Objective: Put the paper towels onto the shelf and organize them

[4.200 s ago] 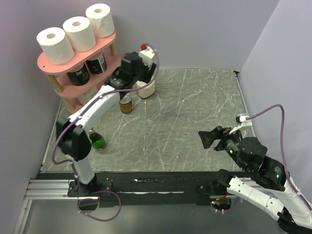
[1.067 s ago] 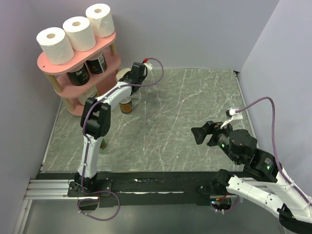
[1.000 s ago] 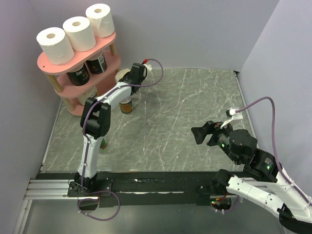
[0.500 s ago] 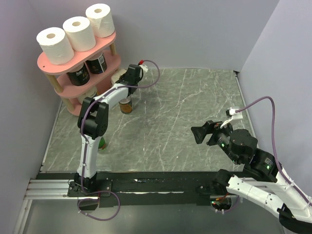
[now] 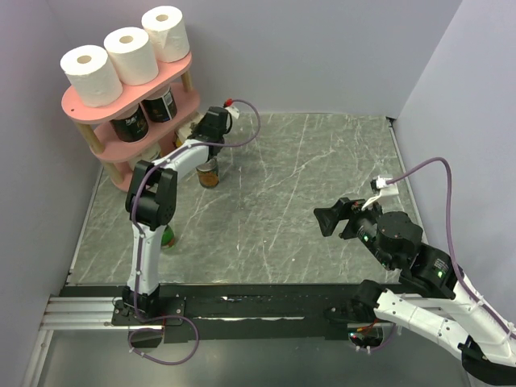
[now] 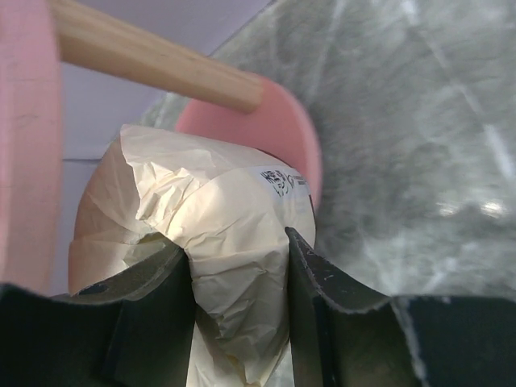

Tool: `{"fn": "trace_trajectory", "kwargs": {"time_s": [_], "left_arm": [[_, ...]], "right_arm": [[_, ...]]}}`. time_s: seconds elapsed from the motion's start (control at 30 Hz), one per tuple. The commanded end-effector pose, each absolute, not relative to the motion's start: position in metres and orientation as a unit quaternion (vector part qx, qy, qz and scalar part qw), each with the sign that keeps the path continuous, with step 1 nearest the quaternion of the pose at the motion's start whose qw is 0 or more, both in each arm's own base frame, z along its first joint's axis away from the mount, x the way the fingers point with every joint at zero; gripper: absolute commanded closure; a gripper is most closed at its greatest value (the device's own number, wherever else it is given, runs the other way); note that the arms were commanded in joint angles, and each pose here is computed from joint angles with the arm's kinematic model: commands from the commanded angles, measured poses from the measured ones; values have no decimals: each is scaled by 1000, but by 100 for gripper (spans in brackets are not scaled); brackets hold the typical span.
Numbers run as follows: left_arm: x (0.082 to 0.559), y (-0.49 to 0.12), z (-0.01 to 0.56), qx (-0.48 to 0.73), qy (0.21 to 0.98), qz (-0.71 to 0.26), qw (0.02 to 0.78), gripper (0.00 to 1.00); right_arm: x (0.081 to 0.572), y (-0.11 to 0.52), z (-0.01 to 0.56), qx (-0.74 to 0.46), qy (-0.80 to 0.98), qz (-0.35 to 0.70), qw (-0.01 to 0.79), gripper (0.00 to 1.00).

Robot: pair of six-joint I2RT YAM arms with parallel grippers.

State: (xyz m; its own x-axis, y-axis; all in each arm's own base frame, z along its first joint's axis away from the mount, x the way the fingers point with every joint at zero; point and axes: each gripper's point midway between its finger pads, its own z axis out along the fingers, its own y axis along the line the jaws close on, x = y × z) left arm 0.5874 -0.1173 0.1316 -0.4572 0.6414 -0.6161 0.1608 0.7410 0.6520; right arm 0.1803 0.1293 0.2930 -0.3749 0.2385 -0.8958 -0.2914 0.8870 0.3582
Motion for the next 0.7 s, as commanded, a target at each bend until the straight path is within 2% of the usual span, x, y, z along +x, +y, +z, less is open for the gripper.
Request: {"fn": "trace_trajectory", "kwargs": {"time_s": [0.0,0.1,0.23,0.67], "left_arm": [[592,-87,189,198,788,303,498,57],[592,-85,189,196,788,307,497,43],[592,-84,190,195,787,310,497,35],[582,-89,225,186,773,317,517,31]], "right_arm": [[185,130,317,-9,774,248,582,6],[186,131,316,-10,775,248,581,6],[186,132,316,-11,775,248,581,6],[186,133,316,-14,775,249,581,6]]}}
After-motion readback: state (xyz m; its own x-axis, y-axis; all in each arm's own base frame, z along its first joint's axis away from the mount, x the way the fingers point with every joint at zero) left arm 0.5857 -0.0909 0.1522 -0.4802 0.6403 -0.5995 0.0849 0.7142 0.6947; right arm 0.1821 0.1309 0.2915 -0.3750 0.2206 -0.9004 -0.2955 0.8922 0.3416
